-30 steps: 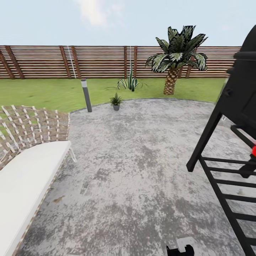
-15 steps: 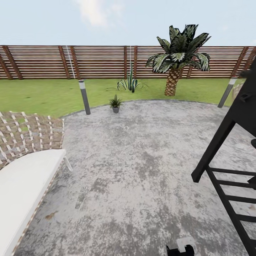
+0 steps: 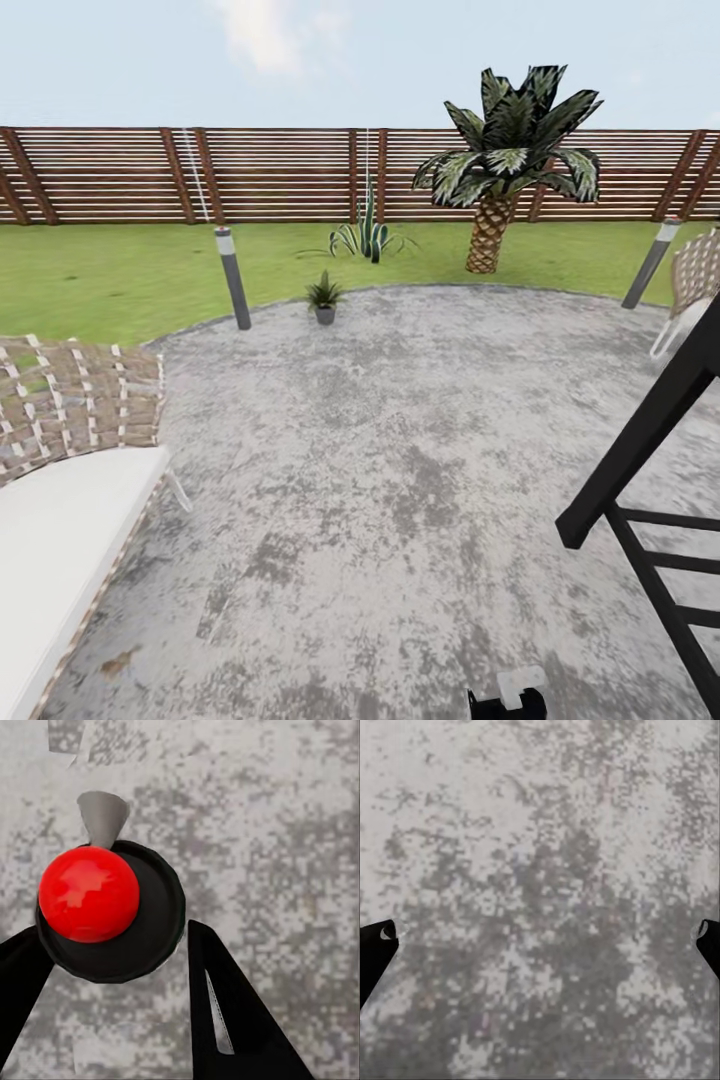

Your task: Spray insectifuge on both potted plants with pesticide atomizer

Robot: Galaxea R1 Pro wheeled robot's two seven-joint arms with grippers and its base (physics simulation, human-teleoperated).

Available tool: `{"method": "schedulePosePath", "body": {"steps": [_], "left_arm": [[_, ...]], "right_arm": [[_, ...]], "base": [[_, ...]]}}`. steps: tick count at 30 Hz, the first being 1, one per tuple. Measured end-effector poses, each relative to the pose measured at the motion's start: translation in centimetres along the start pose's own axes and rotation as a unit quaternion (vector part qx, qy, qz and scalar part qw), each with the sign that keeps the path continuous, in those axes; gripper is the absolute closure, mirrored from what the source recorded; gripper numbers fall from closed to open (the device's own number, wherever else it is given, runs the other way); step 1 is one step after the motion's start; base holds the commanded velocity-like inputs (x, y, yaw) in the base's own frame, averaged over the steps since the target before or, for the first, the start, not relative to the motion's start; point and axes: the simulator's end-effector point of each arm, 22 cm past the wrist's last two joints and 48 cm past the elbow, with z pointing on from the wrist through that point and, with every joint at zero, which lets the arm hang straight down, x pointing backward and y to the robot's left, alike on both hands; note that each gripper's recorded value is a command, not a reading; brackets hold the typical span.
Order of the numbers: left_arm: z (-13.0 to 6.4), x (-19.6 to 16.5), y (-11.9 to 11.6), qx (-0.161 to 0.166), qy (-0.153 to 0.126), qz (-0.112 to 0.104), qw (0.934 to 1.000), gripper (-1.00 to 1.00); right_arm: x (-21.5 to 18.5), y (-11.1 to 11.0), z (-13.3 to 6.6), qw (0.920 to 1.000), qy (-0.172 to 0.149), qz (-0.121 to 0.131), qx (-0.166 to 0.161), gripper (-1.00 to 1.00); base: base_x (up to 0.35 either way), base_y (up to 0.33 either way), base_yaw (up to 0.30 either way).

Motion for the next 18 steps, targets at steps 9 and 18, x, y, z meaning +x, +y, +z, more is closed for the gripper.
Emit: {"method": "schedulePosePath", "body": {"steps": [9, 18], "left_arm": [[0.01, -0.05, -0.01, 0.000, 0.000, 0.001, 1.0000, 1.00], [0.01, -0.04, -0.01, 0.000, 0.000, 0.001, 1.0000, 1.00]], "right_arm": [[0.03, 0.00, 0.00, 1.0000, 0.000, 0.000, 0.000, -1.00], [0.02, 0.00, 0.00, 1.0000, 0.000, 0.000, 0.000, -1.00]], "base": [[0.339, 0.000, 0.000], [0.339, 0.000, 0.000]]}}
